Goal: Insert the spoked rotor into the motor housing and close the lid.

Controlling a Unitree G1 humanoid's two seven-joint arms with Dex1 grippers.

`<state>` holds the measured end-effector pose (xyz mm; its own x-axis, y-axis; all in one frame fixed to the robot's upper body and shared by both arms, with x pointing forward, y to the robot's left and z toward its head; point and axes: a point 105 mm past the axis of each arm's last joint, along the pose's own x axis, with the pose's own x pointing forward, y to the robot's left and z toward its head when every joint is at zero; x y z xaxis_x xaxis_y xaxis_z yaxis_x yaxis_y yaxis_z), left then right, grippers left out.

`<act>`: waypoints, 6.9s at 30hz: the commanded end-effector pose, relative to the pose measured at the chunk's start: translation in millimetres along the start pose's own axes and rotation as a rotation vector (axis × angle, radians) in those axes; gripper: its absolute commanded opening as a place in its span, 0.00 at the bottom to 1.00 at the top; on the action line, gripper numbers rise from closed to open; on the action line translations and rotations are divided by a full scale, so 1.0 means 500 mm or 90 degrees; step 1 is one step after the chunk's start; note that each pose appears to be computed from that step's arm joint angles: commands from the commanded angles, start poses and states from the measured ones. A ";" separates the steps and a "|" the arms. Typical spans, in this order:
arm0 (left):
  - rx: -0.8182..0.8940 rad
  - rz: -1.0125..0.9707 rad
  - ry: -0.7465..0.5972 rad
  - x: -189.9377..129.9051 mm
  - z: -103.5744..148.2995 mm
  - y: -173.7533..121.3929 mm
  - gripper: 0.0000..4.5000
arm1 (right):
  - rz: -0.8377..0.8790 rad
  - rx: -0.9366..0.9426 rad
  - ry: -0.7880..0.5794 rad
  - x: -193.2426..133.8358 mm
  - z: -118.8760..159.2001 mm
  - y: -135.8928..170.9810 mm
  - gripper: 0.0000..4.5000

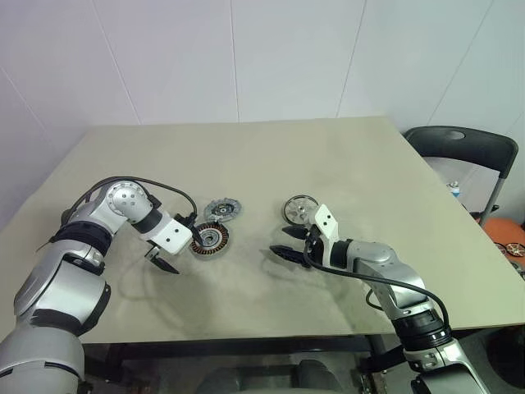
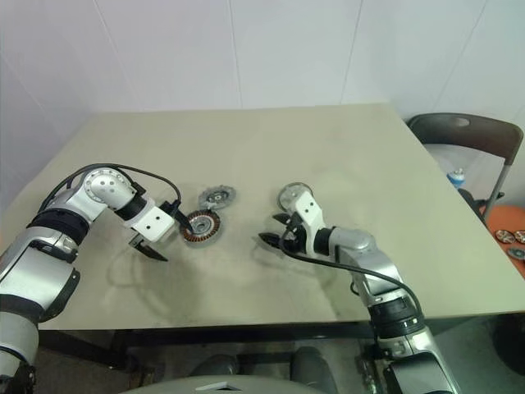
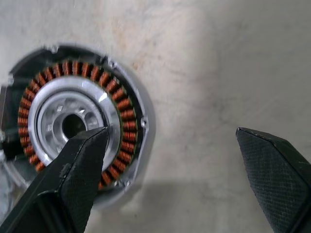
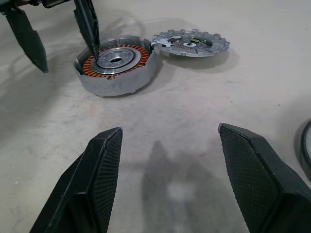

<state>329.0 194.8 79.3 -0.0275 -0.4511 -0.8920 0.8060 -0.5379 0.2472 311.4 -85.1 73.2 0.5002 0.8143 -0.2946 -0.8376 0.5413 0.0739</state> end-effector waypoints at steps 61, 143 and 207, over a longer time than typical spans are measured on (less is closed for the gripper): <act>0.247 0.155 -0.018 0.021 0.093 0.119 0.11 | -0.011 -0.036 -0.025 -0.007 0.036 -0.009 0.74; 0.273 0.000 -0.040 0.040 0.135 0.098 0.00 | -0.011 -0.041 -0.014 -0.003 0.024 -0.009 0.74; -0.639 0.340 -0.526 -0.124 0.125 -0.040 0.43 | 0.104 -0.123 0.081 -0.060 0.027 -0.011 0.74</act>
<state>276.5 186.8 131.9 0.3106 -0.9107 -0.2723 0.9065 0.3700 -0.2035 295.0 -105.9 91.1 0.2864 0.8657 -0.4105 -0.9435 0.3293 0.0363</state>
